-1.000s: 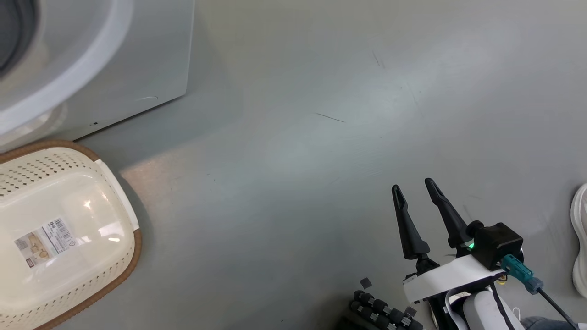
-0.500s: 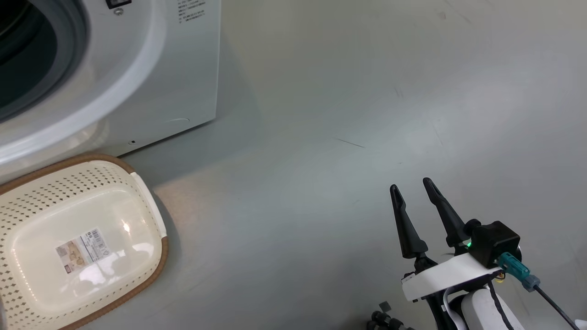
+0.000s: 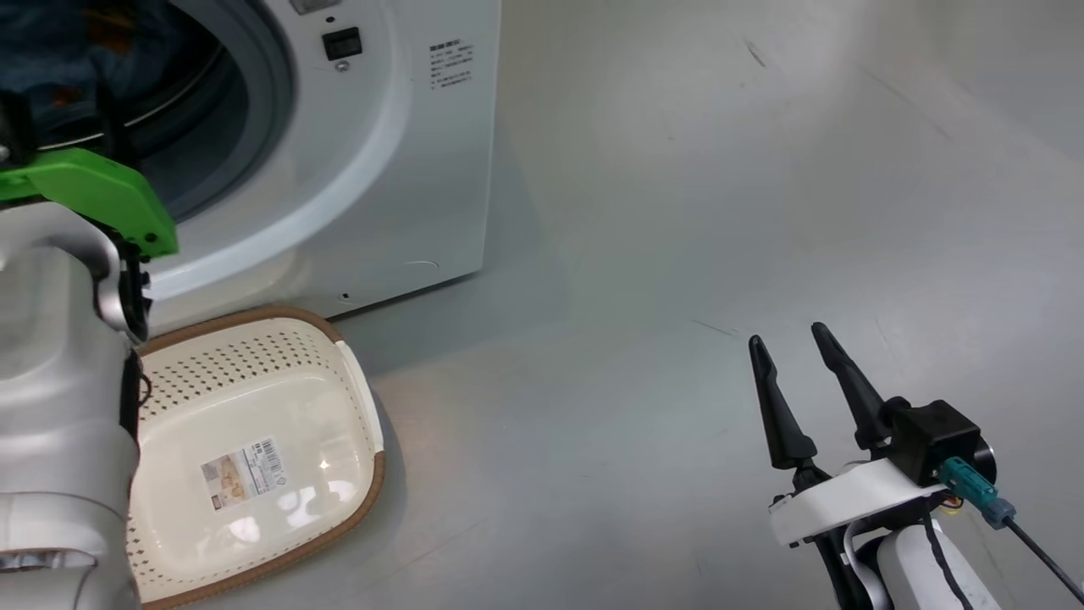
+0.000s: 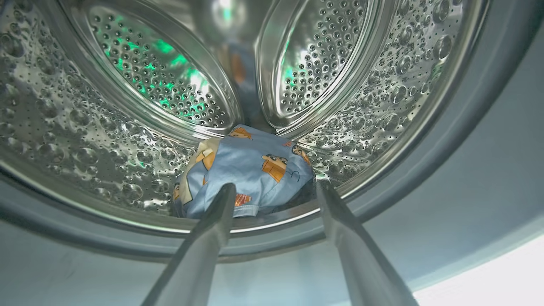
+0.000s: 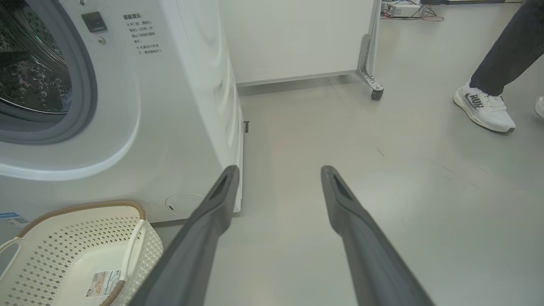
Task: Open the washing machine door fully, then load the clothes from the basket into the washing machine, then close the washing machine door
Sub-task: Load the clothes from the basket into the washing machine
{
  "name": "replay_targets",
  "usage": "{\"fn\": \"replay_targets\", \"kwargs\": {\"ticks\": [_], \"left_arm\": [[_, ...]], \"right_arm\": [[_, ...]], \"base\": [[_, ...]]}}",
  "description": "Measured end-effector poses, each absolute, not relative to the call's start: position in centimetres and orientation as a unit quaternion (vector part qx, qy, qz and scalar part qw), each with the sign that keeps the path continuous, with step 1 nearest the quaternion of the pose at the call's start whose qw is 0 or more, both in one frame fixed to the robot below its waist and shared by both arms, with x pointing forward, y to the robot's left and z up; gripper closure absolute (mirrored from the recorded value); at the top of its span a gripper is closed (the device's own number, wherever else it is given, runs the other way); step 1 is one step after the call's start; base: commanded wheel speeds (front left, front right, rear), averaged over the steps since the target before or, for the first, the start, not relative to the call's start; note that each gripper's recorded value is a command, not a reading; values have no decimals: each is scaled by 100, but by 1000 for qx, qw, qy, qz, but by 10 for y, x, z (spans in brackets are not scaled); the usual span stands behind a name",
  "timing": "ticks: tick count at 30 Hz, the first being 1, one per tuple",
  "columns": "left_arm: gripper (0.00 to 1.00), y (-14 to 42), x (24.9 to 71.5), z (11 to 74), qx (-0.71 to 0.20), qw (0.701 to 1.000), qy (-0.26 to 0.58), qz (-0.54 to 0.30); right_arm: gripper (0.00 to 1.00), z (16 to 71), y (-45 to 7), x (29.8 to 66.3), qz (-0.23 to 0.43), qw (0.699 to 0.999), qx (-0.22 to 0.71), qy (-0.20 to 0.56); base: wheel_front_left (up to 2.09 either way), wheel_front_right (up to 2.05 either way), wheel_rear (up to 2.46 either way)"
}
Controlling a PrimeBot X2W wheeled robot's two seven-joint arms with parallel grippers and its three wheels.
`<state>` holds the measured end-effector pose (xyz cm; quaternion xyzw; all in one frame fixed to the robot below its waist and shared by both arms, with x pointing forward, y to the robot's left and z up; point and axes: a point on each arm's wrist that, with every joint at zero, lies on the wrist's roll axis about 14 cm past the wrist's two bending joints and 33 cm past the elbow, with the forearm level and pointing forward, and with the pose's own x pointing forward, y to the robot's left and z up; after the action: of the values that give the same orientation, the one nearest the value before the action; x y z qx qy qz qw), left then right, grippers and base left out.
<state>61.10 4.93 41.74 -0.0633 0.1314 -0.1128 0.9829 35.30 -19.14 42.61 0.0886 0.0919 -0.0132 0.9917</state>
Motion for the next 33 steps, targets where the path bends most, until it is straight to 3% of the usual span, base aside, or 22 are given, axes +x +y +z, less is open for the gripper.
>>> {"fn": "replay_targets", "kwargs": {"ticks": [13,33], "left_arm": [[0,65,548,437,-114,981,126,-98],[0,126,496,497,-122,990,21,-61]], "right_arm": [[0,451,-177,364,34,995,80,49],[0,466,-133,358,109,990,87,29]], "base": [[0,0,0],[0,0,0]]}}
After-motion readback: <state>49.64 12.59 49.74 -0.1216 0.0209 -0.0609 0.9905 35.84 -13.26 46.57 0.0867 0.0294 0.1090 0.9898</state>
